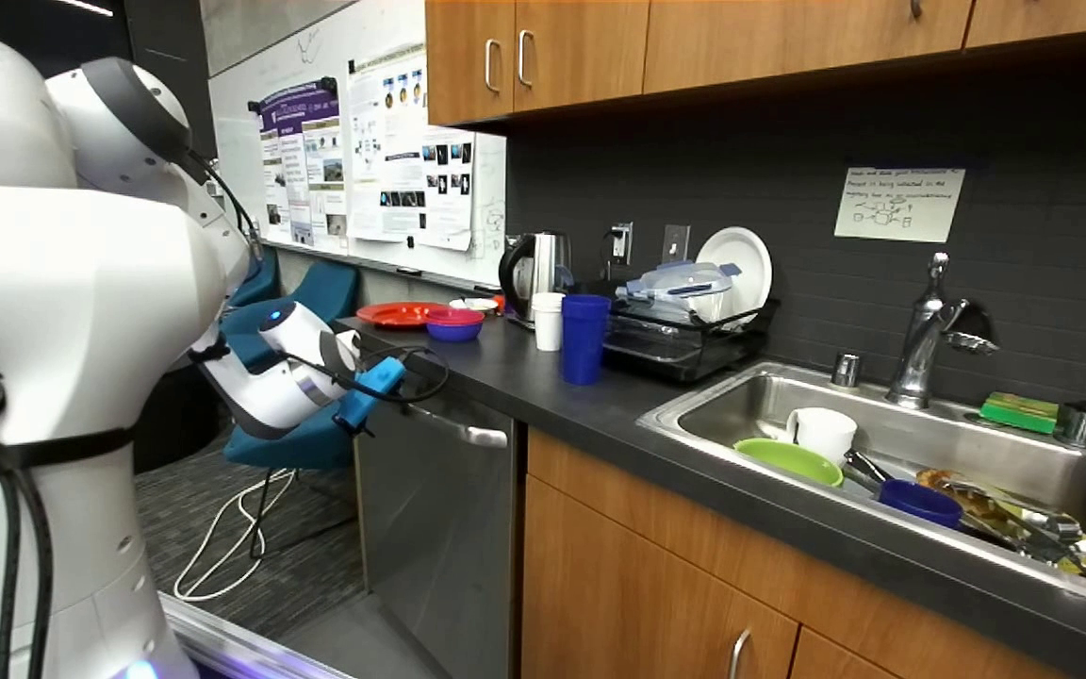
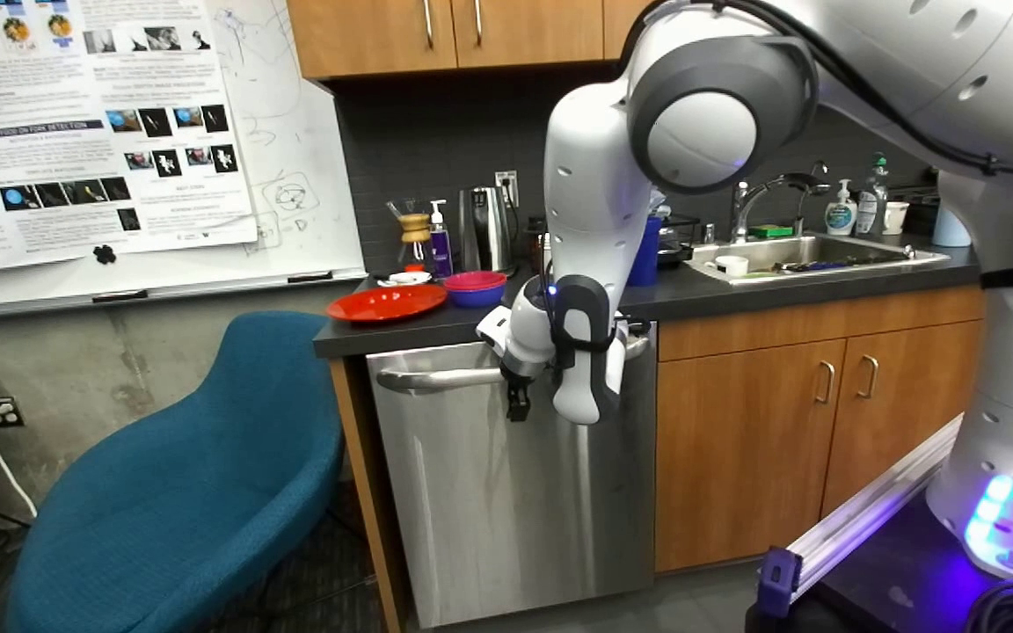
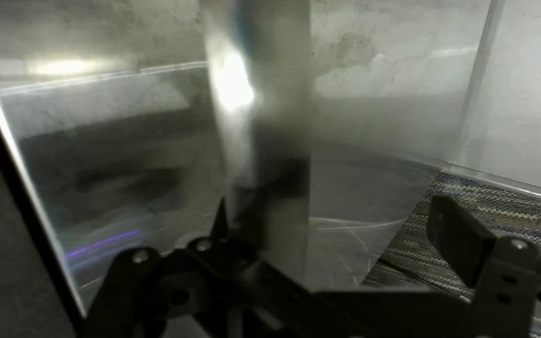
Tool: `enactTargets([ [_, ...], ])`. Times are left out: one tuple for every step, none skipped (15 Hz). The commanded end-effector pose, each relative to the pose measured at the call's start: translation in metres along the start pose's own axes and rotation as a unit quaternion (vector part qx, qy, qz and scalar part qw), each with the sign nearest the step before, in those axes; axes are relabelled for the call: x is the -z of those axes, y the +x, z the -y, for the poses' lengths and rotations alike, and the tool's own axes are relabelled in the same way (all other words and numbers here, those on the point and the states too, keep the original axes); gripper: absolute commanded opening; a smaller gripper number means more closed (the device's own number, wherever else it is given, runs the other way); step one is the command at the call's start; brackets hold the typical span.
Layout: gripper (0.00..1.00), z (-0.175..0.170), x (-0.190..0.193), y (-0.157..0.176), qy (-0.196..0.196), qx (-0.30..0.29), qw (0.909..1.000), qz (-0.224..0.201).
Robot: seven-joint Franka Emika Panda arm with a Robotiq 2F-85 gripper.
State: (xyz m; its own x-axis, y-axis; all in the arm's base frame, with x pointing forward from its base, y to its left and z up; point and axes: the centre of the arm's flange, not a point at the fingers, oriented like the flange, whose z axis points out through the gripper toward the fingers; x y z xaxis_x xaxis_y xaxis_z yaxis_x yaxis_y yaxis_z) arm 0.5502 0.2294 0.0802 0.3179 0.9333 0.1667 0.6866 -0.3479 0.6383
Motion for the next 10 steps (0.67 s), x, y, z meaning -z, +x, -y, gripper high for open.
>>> enactTargets([
  [1.00,0.0590,0.0081,-0.0457,0.050,-0.033,0.9981,0.014],
  [1.00,0.0593,0.0068,-0.0452,0.055,-0.040,0.9977,0.010],
  [1.00,0.0593,0.0056,-0.0448,0.058,-0.047,0.9971,0.009],
  [1.00,0.0589,0.0034,-0.0447,0.065,-0.054,0.9964,0.002],
  [1.00,0.0580,0.0010,-0.0446,0.071,-0.060,0.9957,-0.001],
  [1.00,0.0569,-0.0003,-0.0446,0.078,-0.066,0.9947,-0.001],
  [1.00,0.0555,-0.0009,-0.0447,0.084,-0.071,0.9939,-0.003],
  [1.00,0.0539,-0.0005,-0.0450,0.086,-0.075,0.9934,-0.012],
  [1.00,0.0521,0.0002,-0.0452,0.086,-0.080,0.9929,-0.013],
  [1.00,0.0503,0.0014,-0.0459,0.086,-0.080,0.9930,-0.015],
])
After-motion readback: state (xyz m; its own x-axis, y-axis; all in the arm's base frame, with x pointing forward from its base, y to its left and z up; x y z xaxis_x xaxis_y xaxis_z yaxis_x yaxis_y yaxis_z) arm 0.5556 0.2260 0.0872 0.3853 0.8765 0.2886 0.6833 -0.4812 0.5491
